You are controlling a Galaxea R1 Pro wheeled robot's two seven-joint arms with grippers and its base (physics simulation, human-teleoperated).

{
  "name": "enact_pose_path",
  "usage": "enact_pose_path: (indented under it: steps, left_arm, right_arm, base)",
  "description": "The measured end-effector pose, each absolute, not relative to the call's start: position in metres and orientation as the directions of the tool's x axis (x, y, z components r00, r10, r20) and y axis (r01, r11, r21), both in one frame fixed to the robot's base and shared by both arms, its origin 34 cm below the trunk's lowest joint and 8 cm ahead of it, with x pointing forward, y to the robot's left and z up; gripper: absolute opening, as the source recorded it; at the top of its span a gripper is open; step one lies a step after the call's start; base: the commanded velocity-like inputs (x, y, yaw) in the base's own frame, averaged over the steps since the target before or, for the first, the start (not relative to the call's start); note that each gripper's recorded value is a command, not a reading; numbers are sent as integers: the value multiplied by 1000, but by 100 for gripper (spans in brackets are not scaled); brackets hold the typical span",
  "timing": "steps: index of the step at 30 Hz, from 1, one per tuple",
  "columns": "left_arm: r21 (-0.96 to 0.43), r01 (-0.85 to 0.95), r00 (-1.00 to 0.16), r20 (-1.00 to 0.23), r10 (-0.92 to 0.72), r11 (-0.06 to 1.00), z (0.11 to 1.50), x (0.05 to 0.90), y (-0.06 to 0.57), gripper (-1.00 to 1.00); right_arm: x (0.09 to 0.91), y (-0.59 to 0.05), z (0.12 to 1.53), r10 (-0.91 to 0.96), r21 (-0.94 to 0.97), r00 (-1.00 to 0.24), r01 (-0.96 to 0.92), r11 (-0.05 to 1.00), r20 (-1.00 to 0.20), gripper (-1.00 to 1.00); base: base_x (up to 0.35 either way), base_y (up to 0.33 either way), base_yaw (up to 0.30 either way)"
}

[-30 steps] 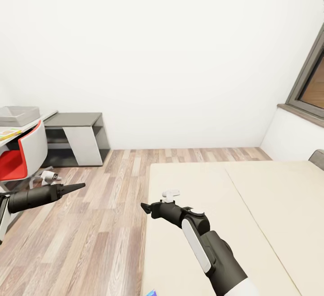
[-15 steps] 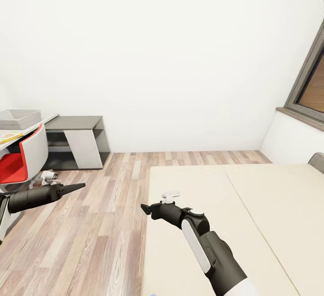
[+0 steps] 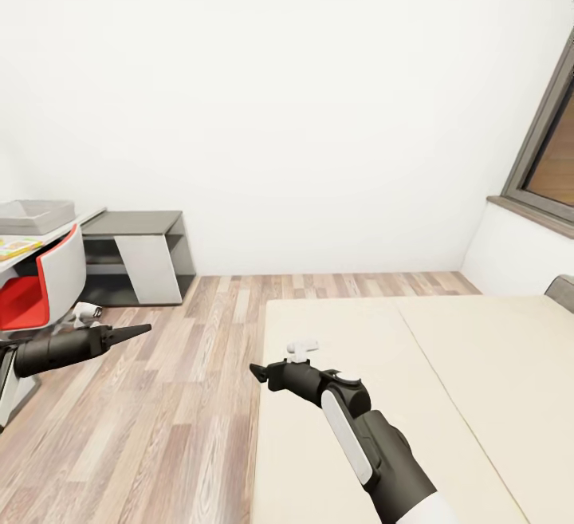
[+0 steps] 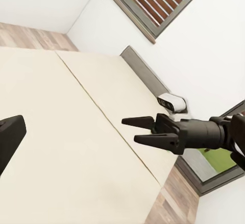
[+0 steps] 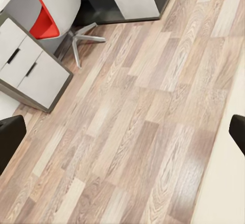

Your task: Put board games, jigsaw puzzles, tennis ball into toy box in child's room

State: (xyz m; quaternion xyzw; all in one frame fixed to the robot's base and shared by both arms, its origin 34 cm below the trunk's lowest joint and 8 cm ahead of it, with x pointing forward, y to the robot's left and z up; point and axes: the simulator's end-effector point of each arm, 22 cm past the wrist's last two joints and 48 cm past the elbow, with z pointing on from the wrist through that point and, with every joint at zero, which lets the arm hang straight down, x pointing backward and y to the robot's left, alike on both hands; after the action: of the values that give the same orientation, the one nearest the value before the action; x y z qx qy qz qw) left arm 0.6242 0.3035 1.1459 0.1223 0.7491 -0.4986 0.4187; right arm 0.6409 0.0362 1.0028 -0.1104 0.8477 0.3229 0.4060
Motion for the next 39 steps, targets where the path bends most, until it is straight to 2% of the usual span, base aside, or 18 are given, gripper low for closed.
enact_pose_path:
  steps: [39]
  left_arm:
    - [-628,618,-598,-766,-236,472,1160,620,304,100]
  right_arm:
    - [645,32,1008,88,437,-615,-445,781,-783,100]
  base:
    - [0,0,0]
